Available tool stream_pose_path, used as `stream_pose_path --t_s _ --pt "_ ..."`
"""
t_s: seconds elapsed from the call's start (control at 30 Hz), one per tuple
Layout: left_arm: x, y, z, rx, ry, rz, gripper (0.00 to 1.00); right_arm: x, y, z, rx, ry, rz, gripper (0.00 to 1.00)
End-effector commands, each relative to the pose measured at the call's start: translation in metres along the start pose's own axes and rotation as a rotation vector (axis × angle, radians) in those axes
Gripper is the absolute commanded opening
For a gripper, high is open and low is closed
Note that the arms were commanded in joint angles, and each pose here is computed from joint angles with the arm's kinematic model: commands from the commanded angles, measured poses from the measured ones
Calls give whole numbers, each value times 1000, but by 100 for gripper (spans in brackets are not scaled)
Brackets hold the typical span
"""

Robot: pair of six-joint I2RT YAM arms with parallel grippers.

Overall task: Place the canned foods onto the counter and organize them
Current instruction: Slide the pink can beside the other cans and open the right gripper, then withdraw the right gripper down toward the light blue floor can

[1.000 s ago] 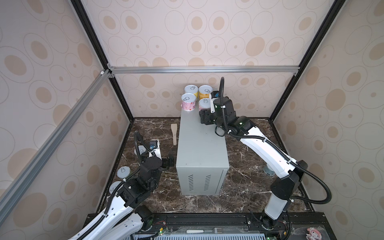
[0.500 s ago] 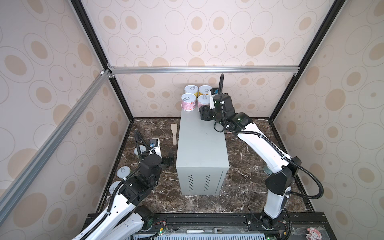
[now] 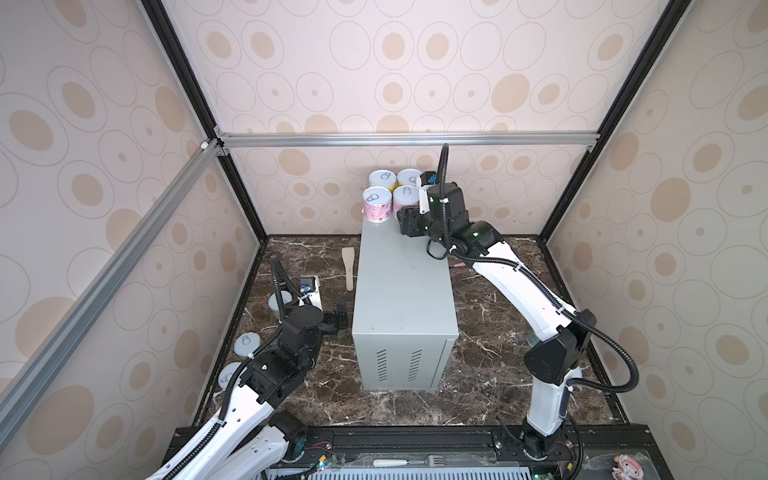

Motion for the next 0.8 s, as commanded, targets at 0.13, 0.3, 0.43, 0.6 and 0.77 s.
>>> stream_pose_path --t_s 0.13,0.3,0.43,0.6,0.77 --pt "-7 0 0 22 -9 8 99 15 -2 -3 -8 20 25 78" --pt "-8 3 -3 13 -22 18 99 47 8 -4 4 48 -2 82" --pt "-2 17 -6 7 -42 -7 99 75 10 -10 30 41 -10 84" --pt "10 38 -4 6 -38 -47 99 117 4 -20 45 27 -26 86" --pt "19 50 4 12 8 -69 99 152 -12 -33 52 -9 -25 87"
Point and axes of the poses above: each gripper's point midway between its finger pads, its own x axis back along the fingers, its own z axis along the line the jaws close on, y = z × x, the point moved 4 cm from there along x, back along the fingers, and after that the axes turned 8 degrees about x, right-handed, at the moved point
